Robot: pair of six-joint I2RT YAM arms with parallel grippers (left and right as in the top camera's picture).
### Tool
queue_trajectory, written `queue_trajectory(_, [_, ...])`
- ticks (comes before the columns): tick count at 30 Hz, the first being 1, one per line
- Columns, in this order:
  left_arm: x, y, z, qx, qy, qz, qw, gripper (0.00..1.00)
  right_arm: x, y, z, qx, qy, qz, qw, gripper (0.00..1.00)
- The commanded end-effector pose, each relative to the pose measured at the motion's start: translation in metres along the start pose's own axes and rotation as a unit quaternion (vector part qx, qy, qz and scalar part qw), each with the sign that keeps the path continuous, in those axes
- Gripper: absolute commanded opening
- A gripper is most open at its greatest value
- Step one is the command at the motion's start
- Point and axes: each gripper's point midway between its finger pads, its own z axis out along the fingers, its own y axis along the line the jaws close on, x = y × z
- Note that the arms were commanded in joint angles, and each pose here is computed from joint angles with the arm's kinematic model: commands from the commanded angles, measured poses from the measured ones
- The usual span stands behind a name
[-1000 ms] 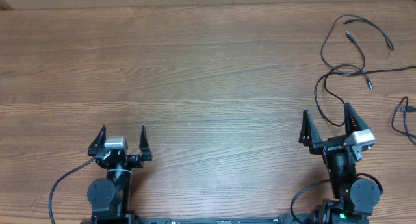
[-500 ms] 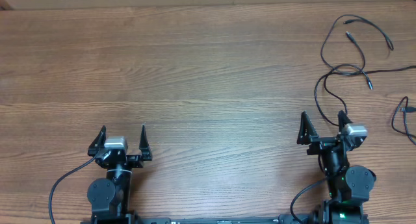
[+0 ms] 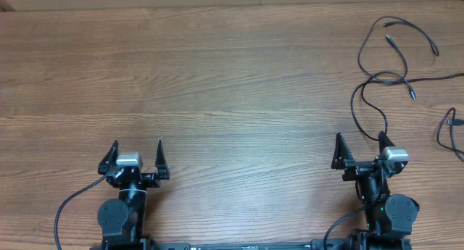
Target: Untangle cables
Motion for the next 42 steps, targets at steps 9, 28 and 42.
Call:
queue_trajectory(9, [0.0002, 0.0031, -0.0004, -0.008, -0.002, 0.010, 1.000, 1.00, 0.0024, 0.0056, 0.0002, -0.012, -0.001, -0.050, 0.999, 1.00])
queue_trajectory(28, [0.0002, 0.0031, -0.0004, -0.008, -0.002, 0.010, 1.000, 1.00, 0.0033, 0.0070, 0.0002, -0.015, 0.000, -0.059, 0.998, 1.00])
queue_trajectory(42, [0.0002, 0.0031, -0.0004, -0.008, -0.002, 0.010, 1.000, 1.00, 0.0029, 0.0058, 0.0003, -0.012, -0.001, -0.059, 0.998, 1.00])
